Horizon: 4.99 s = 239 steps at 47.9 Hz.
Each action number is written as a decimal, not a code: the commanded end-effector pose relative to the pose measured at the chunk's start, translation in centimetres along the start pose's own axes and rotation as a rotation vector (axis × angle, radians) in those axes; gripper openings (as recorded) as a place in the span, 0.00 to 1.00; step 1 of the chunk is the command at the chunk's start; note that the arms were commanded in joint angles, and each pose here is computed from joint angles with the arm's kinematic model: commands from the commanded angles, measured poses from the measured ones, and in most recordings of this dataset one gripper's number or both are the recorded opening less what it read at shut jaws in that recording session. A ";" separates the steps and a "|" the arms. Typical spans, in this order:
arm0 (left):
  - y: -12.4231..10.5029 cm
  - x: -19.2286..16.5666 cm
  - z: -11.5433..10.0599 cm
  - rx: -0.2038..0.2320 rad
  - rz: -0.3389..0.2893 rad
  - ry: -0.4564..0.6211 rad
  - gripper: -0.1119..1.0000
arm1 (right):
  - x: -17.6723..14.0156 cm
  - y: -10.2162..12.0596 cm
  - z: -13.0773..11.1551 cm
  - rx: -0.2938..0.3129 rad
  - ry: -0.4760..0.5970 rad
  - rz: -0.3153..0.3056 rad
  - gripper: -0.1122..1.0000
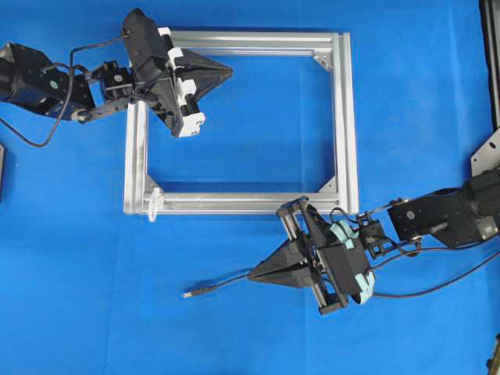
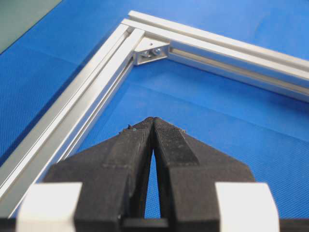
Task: Insert the wire through the string loop located on the left side.
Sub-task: 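Move the right gripper down toward the black USB cable end, then close the right gripper on the cable just behind the USB plug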
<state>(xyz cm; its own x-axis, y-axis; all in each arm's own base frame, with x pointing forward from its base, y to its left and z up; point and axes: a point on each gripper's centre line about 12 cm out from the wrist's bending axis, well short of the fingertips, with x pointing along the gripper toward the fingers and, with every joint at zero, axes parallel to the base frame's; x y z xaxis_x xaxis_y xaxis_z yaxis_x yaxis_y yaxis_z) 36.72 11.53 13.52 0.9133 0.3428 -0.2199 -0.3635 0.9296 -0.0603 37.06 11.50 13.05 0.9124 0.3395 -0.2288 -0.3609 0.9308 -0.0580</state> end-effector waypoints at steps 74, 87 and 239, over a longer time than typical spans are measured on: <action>-0.7 -0.5 1.7 0.020 -0.030 -0.044 0.10 | 4.7 -0.1 -2.5 0.208 0.083 -0.066 0.89; -0.7 -0.6 1.6 0.019 -0.030 -0.041 0.10 | 6.4 -0.3 -3.8 0.214 0.098 -0.072 0.89; -0.7 -0.5 1.6 0.017 -0.030 -0.042 0.10 | 3.8 -0.6 2.1 0.209 0.106 -0.069 0.10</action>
<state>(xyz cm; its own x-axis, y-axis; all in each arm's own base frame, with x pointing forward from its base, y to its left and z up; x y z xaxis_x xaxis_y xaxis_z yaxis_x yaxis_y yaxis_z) 36.51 10.92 13.81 0.9206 0.3203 -0.2236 -0.3384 0.9398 -0.0472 41.00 12.45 12.70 0.8907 0.2622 -0.3714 -0.2322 0.9647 0.1242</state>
